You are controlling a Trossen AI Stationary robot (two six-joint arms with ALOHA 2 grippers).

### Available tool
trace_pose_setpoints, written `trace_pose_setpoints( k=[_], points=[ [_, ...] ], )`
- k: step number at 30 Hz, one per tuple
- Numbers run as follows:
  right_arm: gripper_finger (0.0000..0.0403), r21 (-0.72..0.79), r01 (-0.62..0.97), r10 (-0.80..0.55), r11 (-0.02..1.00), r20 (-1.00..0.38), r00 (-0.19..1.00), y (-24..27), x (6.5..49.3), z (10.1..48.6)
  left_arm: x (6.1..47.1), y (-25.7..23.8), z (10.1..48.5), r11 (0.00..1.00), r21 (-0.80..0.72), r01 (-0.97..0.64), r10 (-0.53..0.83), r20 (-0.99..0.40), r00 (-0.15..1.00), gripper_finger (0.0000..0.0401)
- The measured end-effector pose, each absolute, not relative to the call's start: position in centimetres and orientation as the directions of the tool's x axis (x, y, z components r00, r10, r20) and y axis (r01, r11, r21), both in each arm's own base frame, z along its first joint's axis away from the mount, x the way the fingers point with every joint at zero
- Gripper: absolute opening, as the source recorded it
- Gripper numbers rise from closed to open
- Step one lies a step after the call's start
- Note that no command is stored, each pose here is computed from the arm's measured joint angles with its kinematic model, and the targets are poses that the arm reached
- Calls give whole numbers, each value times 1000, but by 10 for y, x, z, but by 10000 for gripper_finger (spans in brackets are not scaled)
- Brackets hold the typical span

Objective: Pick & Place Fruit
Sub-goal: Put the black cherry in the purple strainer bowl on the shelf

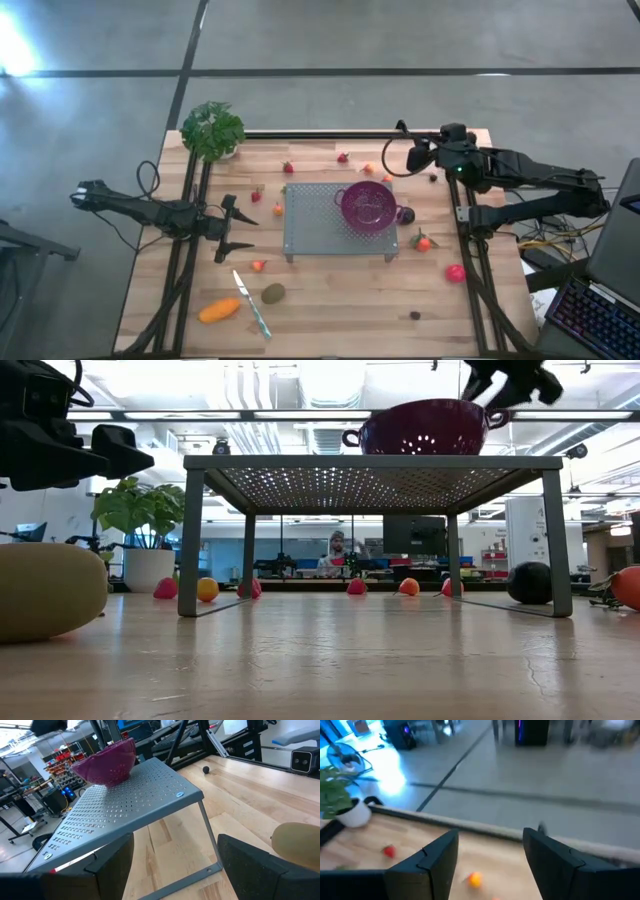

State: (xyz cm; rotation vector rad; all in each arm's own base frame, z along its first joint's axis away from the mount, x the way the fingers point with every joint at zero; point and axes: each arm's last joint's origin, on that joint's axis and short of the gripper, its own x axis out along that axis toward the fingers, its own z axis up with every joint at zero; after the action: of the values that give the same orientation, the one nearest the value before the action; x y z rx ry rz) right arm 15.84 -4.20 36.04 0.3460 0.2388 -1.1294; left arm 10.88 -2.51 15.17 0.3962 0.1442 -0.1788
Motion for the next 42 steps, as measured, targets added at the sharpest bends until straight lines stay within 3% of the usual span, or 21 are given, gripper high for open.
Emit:
trace_pose_setpoints(
  k=[4,11,16,26,35,42],
  points=[
    [232,-97,893,-878,439,-257,404,-43,160,380,109,-25,152,907,370,201,-145,-174,974,291],
    [254,-181,851,-868,492,-179,464,-43,159,411,109,-25,152,907,370,200,-144,-173,974,291],
    [267,-239,851,-882,468,-185,433,-51,166,420,109,-25,152,907,370,201,-145,-174,974,291],
    [255,-174,809,-767,561,-477,429,-104,167,423,109,-25,152,907,370,201,-144,-174,974,291],
    [235,-244,847,-675,473,-718,170,-148,150,396,109,-25,152,907,370,201,-145,-174,974,291],
    [227,-271,823,-540,498,-840,51,-162,150,372,109,-25,152,907,370,201,-145,-173,974,291]
  ],
)
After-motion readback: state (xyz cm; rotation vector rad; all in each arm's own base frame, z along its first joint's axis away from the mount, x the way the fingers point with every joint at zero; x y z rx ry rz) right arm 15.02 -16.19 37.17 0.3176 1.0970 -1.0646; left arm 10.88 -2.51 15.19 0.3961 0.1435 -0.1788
